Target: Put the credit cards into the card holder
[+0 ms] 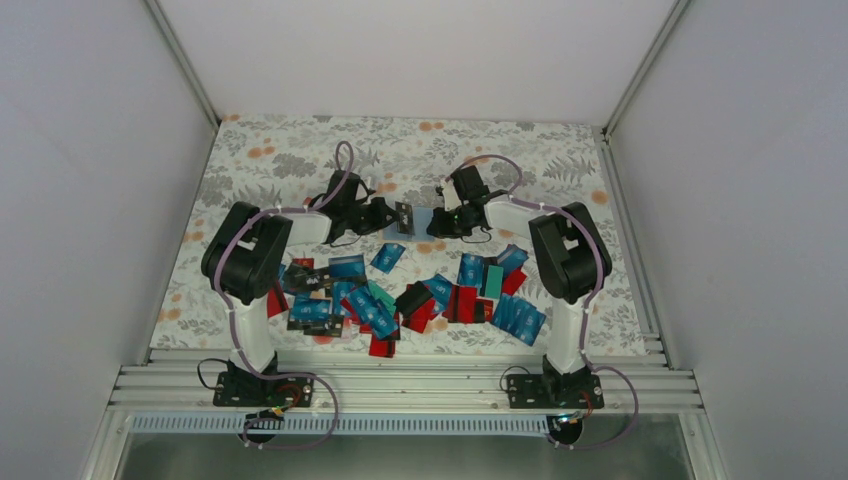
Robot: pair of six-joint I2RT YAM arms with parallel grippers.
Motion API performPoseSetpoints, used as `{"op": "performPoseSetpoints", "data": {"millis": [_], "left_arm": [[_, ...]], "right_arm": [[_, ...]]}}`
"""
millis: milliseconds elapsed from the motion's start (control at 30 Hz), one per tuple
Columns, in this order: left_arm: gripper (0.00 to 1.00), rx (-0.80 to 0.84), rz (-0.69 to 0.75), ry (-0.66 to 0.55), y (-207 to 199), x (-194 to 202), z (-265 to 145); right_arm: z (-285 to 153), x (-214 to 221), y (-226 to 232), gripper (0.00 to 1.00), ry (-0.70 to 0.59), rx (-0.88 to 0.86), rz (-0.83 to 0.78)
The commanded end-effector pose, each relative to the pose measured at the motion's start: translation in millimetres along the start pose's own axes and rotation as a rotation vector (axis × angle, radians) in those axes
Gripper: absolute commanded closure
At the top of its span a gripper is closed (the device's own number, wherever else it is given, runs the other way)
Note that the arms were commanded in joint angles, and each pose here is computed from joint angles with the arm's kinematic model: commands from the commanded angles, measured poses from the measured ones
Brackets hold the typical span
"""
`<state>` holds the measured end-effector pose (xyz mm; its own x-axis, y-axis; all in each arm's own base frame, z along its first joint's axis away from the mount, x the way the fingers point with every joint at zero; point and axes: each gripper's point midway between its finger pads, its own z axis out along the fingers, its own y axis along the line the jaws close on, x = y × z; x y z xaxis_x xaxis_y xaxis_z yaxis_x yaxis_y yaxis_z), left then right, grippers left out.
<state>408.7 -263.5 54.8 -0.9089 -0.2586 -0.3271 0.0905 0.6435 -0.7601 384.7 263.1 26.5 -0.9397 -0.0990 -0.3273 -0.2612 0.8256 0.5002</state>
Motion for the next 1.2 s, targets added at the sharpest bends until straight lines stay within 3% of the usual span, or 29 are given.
{"op": "performPoseSetpoints", "data": {"millis": [0,233,367,733,1167], "left_arm": [[0.98,0.008,0.000,0.024,1.6,7.5,4.2],[0.98,-0.016,-0.003,0.047,7.2,11.3,6.0],[0.98,-0.020,-0.007,0.055,9.0,13.5,6.2],[0.98,-0.041,-0.006,0.074,11.8,15.5,6.6],[0.98,-0.069,-0.009,0.108,16.6,19.9,7.6]], "right_arm": [[-12.8,3.4,-1.1,0.86,0.012,0.033,-0.001],[-34.7,-17.6,0.0,0.76,-0.061,0.054,-0.004],[-38.8,-24.7,-12.8,0.76,-0.089,0.096,0.022],[-15.0,-29.8,-32.5,0.89,-0.066,0.107,0.075],[4.6,-19.3,-40.9,0.92,-0.023,0.097,0.088]]}}
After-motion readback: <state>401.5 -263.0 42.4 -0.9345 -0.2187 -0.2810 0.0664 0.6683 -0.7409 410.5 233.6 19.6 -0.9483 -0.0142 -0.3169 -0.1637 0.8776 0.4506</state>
